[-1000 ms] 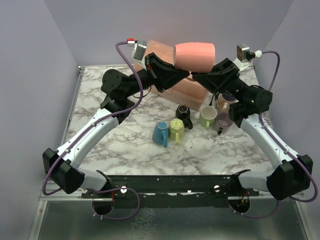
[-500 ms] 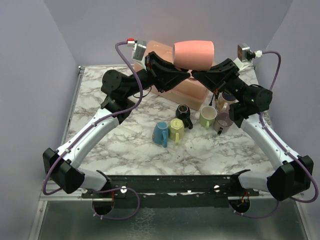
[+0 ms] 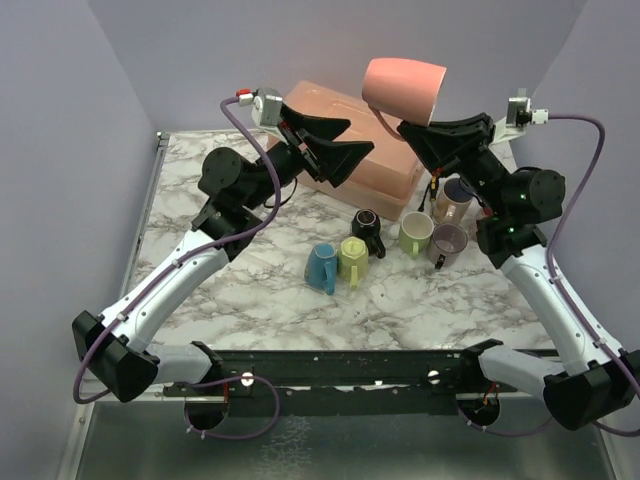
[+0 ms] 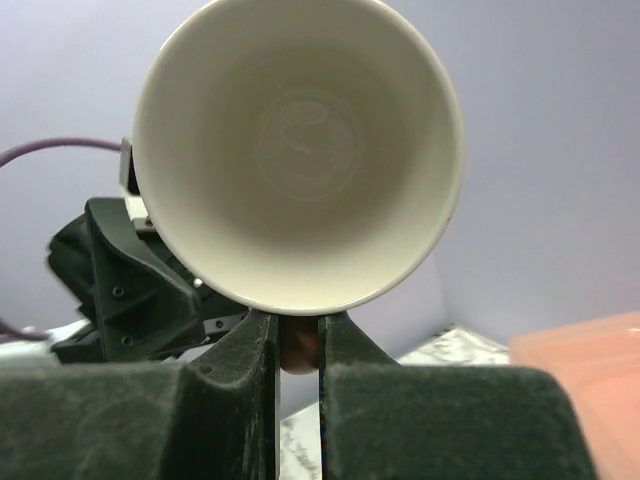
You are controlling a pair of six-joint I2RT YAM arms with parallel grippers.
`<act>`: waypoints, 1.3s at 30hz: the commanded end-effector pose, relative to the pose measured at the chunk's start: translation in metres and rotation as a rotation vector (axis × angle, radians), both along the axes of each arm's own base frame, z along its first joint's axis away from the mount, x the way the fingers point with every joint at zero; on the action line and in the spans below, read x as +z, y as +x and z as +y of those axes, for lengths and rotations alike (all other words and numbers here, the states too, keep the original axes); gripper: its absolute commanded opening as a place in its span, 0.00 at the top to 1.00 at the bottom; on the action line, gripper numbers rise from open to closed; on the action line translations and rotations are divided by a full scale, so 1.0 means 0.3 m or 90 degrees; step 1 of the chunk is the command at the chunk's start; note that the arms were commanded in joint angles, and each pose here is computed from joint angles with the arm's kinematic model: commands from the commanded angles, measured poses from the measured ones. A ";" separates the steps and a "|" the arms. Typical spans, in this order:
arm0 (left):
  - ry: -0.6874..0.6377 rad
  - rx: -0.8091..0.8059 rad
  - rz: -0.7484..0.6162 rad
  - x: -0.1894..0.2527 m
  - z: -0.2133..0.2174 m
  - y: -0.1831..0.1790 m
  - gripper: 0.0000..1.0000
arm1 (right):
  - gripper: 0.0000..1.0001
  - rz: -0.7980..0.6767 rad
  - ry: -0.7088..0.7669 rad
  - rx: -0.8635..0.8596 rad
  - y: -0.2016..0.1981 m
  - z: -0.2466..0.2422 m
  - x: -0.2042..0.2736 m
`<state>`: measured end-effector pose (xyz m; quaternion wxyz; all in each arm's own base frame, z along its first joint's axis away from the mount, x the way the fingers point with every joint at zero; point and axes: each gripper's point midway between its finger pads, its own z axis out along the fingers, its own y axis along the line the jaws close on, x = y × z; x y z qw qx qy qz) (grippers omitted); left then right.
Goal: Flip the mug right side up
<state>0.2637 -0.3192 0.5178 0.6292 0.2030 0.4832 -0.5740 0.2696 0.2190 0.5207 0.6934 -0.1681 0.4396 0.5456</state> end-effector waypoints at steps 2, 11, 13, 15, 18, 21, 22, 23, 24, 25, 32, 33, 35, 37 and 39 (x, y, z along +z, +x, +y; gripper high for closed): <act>0.006 0.302 0.138 -0.142 0.180 0.216 0.08 | 0.99 -0.042 -0.049 -0.205 0.073 -0.105 0.078; 0.086 0.381 0.188 -0.279 0.221 0.273 0.08 | 1.00 0.086 -0.133 -0.527 0.231 -0.357 -0.055; 0.096 0.392 0.194 -0.298 0.226 0.282 0.07 | 1.00 0.130 -0.157 -0.608 0.245 -0.437 -0.100; 0.106 0.397 0.198 -0.312 0.226 0.289 0.07 | 1.00 0.178 -0.183 -0.701 0.252 -0.529 -0.149; 0.121 0.403 0.202 -0.332 0.223 0.300 0.08 | 1.00 0.254 -0.236 -0.833 0.240 -0.657 -0.238; 0.134 0.408 0.204 -0.349 0.219 0.312 0.07 | 0.99 0.352 -0.268 -0.964 0.204 -0.779 -0.333; 0.136 0.411 0.206 -0.355 0.220 0.316 0.07 | 0.99 0.378 -0.282 -0.993 0.191 -0.804 -0.364; 0.137 0.413 0.208 -0.359 0.220 0.319 0.07 | 0.99 0.400 -0.289 -1.013 0.179 -0.822 -0.388; 0.139 0.416 0.209 -0.363 0.221 0.322 0.07 | 0.99 0.422 -0.291 -1.027 0.166 -0.837 -0.413; 0.141 0.417 0.212 -0.370 0.219 0.326 0.07 | 0.99 0.442 -0.293 -1.035 0.156 -0.847 -0.438; 0.157 0.420 0.221 -0.401 0.217 0.333 0.07 | 1.00 0.599 -0.290 -1.094 0.088 -0.923 -0.637; 0.159 0.421 0.223 -0.405 0.218 0.333 0.07 | 0.99 0.622 -0.291 -1.098 0.076 -0.934 -0.671; 0.162 0.423 0.225 -0.410 0.220 0.333 0.07 | 0.99 0.673 -0.280 -1.098 0.053 -0.950 -0.739; 0.164 0.425 0.228 -0.415 0.223 0.334 0.07 | 1.00 0.723 -0.253 -1.097 0.027 -0.963 -0.798; 0.166 0.426 0.230 -0.420 0.223 0.335 0.07 | 0.99 0.769 -0.221 -1.099 -0.002 -0.976 -0.852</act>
